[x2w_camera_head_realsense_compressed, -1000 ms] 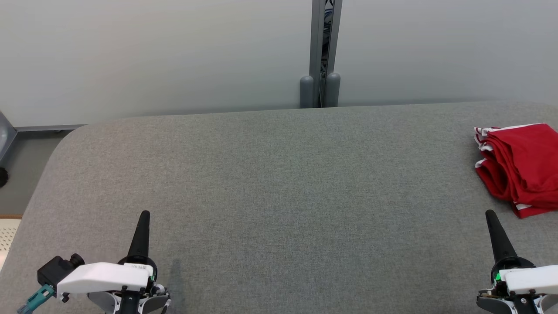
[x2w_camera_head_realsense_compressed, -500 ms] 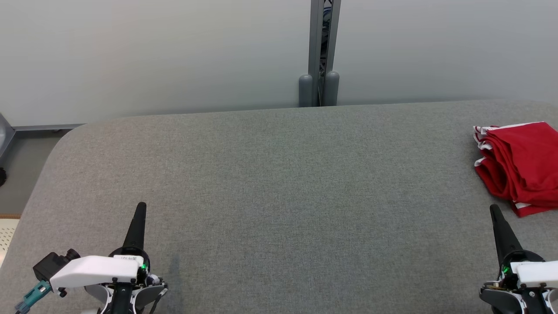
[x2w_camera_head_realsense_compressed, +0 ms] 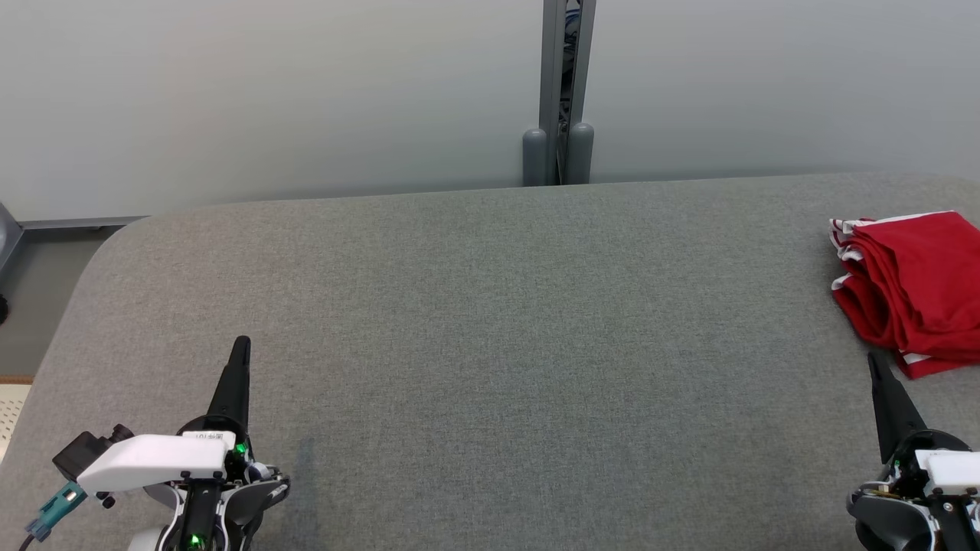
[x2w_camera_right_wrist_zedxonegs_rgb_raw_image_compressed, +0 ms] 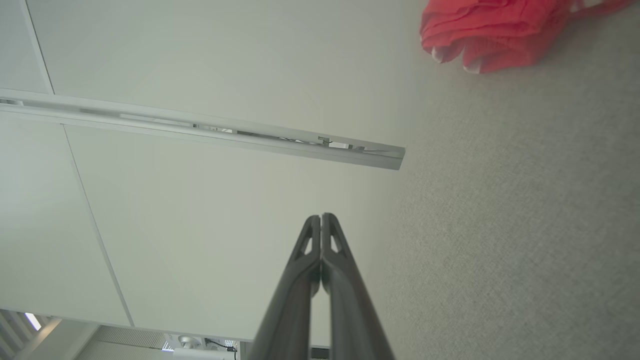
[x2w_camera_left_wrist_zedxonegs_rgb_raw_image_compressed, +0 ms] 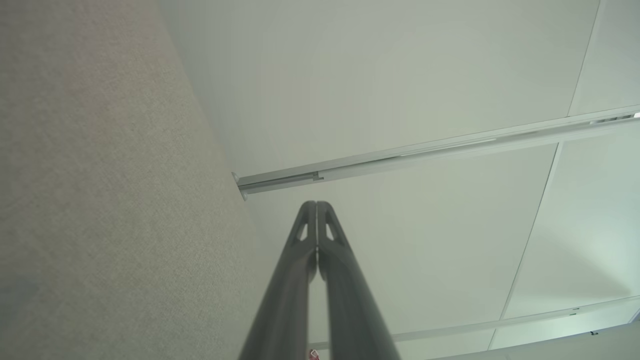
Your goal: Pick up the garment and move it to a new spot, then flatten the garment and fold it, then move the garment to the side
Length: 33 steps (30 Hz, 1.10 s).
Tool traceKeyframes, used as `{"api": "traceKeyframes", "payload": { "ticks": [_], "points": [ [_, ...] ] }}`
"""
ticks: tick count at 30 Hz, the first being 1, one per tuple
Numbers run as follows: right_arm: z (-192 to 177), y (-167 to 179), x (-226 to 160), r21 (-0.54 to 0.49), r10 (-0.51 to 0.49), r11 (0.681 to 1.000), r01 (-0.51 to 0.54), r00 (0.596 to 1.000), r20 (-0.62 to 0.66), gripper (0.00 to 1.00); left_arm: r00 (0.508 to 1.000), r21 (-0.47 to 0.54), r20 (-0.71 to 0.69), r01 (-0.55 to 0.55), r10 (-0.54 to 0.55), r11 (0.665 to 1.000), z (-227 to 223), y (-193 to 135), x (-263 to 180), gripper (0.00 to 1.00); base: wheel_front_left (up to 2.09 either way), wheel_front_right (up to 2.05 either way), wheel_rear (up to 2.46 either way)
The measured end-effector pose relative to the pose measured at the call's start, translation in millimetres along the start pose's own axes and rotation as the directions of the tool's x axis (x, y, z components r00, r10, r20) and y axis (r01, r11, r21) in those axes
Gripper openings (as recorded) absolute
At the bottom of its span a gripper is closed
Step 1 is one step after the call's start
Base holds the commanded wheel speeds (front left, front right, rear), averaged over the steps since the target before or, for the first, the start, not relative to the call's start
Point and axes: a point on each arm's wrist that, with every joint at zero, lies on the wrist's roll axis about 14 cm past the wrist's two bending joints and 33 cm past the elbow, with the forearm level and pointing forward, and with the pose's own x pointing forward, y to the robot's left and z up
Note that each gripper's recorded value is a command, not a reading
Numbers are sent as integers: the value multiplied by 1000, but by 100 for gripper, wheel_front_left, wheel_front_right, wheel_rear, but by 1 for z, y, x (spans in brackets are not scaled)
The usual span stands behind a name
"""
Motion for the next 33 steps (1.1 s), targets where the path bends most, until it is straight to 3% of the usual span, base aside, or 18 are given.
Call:
{"api": "traceKeyframes", "payload": {
  "ticks": [17,33],
  "points": [
    [5,2,3,110,12,994,-12,1000,7,0,1000,-107,-2,28,-28,994,2,-6,6,0,0,0,0],
    [5,3,4,119,15,993,-16,1000,8,0,1000,-110,0,30,-31,993,2,-6,6,0,0,0,0]
  ]
}}
